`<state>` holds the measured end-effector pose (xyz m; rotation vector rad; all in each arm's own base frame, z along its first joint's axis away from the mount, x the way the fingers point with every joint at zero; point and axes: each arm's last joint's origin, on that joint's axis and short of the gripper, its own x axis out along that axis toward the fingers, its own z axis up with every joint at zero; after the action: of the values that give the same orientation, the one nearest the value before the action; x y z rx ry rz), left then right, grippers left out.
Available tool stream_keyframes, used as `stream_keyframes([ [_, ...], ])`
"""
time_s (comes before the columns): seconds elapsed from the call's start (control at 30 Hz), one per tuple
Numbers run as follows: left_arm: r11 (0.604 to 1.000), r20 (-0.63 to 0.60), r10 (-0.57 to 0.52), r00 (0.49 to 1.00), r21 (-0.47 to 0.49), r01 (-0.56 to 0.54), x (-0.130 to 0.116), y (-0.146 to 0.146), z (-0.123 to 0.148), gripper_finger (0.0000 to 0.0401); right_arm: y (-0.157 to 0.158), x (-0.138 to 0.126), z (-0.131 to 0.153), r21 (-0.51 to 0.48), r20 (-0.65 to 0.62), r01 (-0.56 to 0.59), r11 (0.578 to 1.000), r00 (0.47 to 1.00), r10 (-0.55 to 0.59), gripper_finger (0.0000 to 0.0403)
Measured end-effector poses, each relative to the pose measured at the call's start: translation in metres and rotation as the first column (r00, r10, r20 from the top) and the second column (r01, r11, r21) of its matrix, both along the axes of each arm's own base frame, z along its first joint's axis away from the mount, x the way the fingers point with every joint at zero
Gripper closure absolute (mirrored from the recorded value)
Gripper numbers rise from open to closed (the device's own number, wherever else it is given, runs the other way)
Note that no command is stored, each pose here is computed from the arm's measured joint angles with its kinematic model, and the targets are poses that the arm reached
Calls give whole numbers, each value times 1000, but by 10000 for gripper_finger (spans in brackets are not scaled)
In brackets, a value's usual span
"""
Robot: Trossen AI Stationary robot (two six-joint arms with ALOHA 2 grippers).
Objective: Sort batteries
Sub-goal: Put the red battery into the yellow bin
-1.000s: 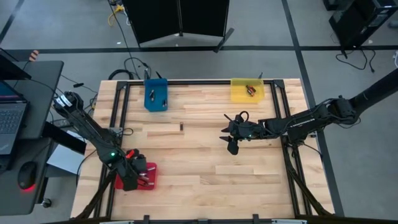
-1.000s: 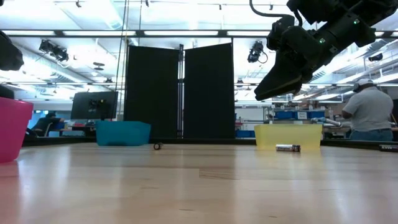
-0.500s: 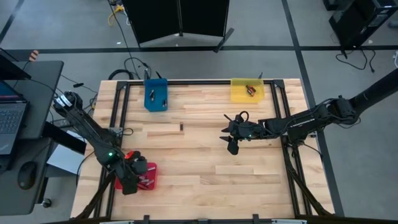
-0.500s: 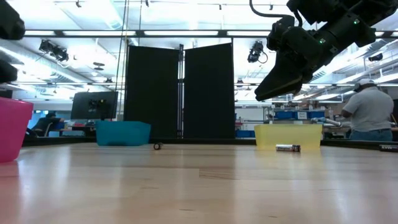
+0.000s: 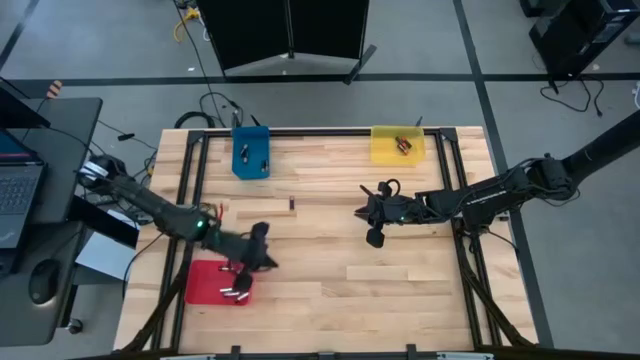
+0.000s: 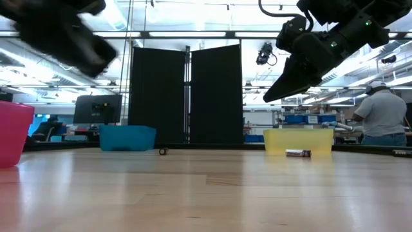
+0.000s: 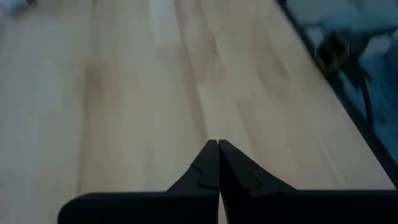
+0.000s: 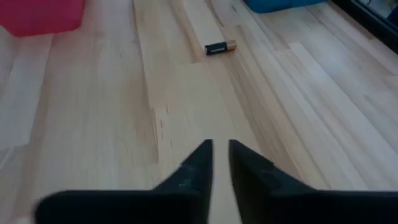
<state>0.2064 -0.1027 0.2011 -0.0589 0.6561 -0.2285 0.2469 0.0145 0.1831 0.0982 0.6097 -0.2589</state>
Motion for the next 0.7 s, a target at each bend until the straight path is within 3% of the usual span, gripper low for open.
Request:
stream_keyframes([
  [0.1,1000,104,-20,994,0,20,11,20,-2,397,0,0,0,-13,-1,-9,1000,1000,9,388],
  [0.43,999,412,-16,911,46,-3,18,62,-18,398,1,7,9,-35,114,-79,996,990,83,395],
  [0.6,996,501,-3,865,78,-42,23,75,-30,399,0,7,14,-19,337,-281,960,902,271,392],
  [0.7,994,541,21,841,75,-73,29,81,-35,399,-4,2,9,8,378,-345,939,870,316,394],
])
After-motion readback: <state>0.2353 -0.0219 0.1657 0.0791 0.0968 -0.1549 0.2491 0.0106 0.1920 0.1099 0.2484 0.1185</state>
